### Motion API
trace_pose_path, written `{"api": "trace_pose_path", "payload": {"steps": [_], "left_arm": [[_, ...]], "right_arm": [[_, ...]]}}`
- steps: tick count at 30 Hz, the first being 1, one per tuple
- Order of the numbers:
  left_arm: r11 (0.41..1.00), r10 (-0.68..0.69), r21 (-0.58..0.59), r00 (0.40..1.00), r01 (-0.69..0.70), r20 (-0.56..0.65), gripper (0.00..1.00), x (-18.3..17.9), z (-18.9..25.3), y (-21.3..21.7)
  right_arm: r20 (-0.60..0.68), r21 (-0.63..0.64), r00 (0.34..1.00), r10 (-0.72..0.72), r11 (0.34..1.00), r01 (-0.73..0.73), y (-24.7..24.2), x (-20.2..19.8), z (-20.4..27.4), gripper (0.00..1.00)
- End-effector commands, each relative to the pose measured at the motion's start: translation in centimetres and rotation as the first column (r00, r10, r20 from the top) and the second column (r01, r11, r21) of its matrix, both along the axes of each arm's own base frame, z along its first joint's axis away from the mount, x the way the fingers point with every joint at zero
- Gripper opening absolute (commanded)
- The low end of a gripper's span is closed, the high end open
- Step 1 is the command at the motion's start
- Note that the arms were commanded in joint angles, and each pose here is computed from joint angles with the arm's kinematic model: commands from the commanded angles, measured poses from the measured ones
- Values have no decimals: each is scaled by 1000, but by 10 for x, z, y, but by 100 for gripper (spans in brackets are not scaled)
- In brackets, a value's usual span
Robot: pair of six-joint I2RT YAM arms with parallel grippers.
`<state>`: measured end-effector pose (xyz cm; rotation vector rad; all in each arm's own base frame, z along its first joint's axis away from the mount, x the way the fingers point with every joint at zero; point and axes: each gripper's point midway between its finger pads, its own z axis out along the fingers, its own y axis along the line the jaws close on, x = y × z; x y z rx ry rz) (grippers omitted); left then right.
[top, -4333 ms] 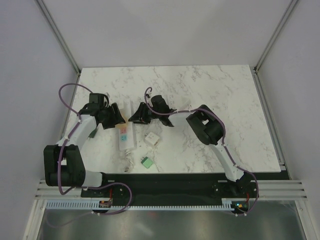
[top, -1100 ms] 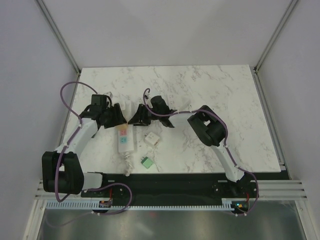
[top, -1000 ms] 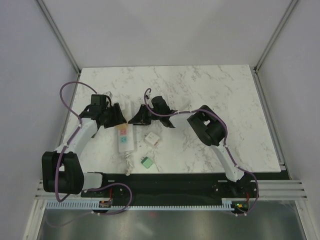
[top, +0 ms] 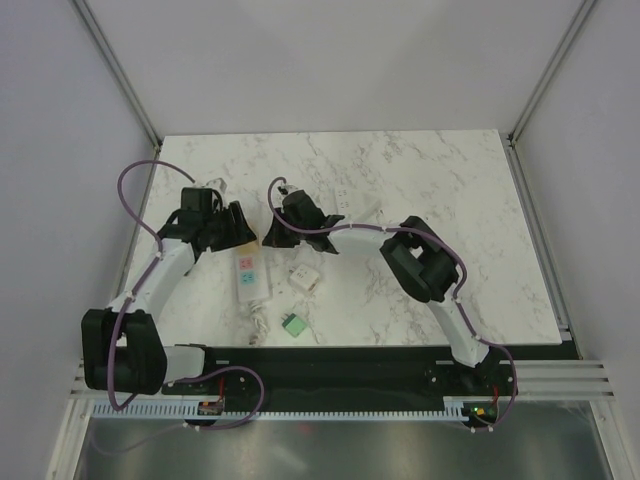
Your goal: Pull the plug off the socket
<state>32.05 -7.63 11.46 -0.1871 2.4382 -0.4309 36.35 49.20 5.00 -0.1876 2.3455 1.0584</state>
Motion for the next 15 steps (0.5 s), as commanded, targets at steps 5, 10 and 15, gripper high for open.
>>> {"api": "trace_pose_path", "payload": {"steps": [5,10,15], "left_arm": [[994,82,56,982,-92,169,2,16,43,18],[921,299,187,928,-342,224,2,4,60,68],[819,444,261,853,-511,276,2,-5,83,103]], "right_arm": [[98,-133,994,51,990,-38,-42,-13,39,0],[110,-196,990,85,979,-62,-72,-36,42,0],[117,-195,987,112,977,-87,-86,-54,47,0]]}}
